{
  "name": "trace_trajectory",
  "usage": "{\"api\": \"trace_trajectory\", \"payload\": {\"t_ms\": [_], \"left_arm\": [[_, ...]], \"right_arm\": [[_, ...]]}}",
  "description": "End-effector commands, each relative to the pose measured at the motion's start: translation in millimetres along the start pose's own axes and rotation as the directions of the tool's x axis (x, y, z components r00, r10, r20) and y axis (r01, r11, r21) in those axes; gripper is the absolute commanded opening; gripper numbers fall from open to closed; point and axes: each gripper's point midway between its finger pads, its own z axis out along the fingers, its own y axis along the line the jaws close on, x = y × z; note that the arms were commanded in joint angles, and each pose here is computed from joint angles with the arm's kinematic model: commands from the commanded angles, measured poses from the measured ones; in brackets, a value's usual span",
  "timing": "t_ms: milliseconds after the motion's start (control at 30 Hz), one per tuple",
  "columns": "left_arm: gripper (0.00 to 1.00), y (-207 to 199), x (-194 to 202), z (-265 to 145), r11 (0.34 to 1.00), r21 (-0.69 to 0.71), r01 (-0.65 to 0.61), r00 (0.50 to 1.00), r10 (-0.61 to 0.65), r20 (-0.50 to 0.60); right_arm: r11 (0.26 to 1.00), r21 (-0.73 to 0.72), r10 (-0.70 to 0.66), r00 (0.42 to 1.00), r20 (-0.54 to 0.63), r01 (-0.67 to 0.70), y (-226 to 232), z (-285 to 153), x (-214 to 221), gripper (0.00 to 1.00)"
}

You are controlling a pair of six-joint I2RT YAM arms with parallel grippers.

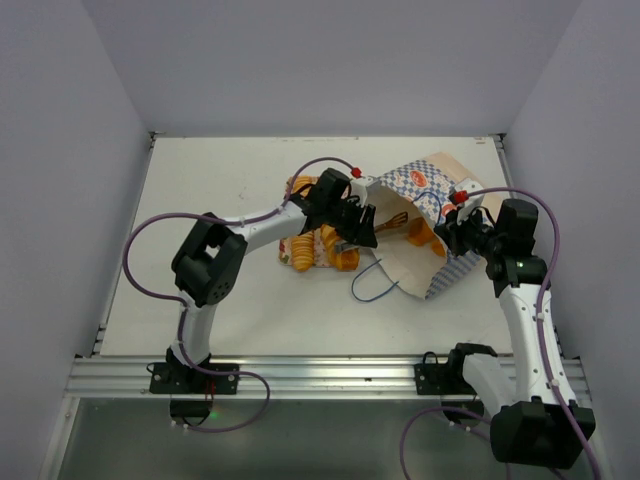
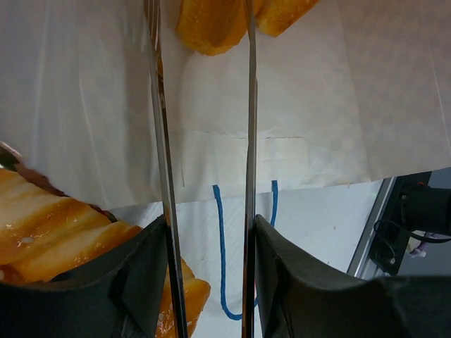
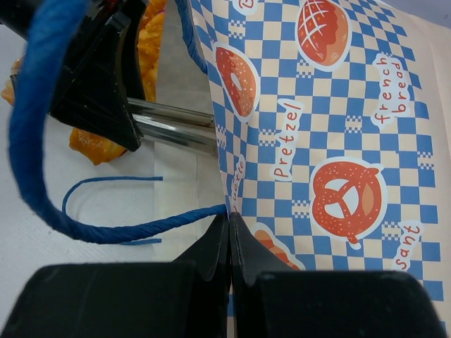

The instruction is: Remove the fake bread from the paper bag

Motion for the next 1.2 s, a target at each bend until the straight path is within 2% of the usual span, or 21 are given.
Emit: {"api": "trace_trajectory", "payload": {"t_ms": [0, 167, 433, 533, 567, 633, 667, 733, 1067, 1167], "left_arm": [[0.51, -6.0, -20.9, -6.5, 0.999, 0.016, -0.041, 0.998, 0.041, 0.037], [0.51, -14.2, -9.8, -0.7, 0.995, 0.091, -0.028, 1.0, 0.029, -0.002], [0.45, -15.7, -7.5, 3.1, 0.993, 0.114, -0.016, 1.0, 0.017, -0.01], [0.36, -18.3, -8.6, 3.3, 0.992, 0.128, -0.01, 1.0, 0.011, -0.008], [0.29, -18.7, -9.1, 3.1, 0.991, 0.133, -0.005, 1.0, 0.006, -0.008], [0.22, -19.7, -11.0, 2.7, 0.991, 0.134, -0.001, 1.0, 0.001, -0.005], [0.13, -20.9, -11.8, 1.6, 0.991, 0.136, -0.001, 1.0, 0.002, -0.004], [0.01, -21.6, -12.4, -0.2, 0.991, 0.131, 0.001, 1.0, 0.0, -0.005], [0.0, -39.5, -23.9, -31.9, 0.993, 0.112, -0.026, 0.998, 0.021, 0.052], [0.0, -41.4, -8.6, -46.4, 0.996, 0.092, -0.011, 0.998, 0.006, 0.055]], "right_arm": [[0.999, -0.027, -0.022, 0.999, 0.037, 0.023, 4.0, -3.2, -13.6, 0.0], [0.999, -0.029, -0.022, 0.999, 0.037, 0.023, 4.2, -3.2, -13.7, 0.0], [0.999, -0.028, -0.022, 0.999, 0.038, 0.024, 4.4, -3.7, -14.3, 0.0], [0.999, -0.028, -0.023, 0.999, 0.038, 0.024, 4.4, -3.7, -14.3, 0.0], [0.999, -0.028, -0.022, 0.999, 0.039, 0.023, 4.5, -4.0, -14.6, 0.0], [0.999, -0.026, -0.023, 0.999, 0.04, 0.024, 4.4, -4.3, -14.8, 0.0], [0.999, -0.027, -0.023, 0.999, 0.041, 0.024, 4.6, -4.3, -14.9, 0.0], [0.999, -0.025, -0.025, 0.999, 0.042, 0.026, 4.3, -4.6, -15.4, 0.0], [1.0, -0.002, -0.027, 0.999, 0.045, 0.027, 1.3, -7.2, -17.1, 0.0], [1.0, 0.001, -0.023, 0.999, 0.045, 0.023, 0.8, -7.6, -16.6, 0.0]]}}
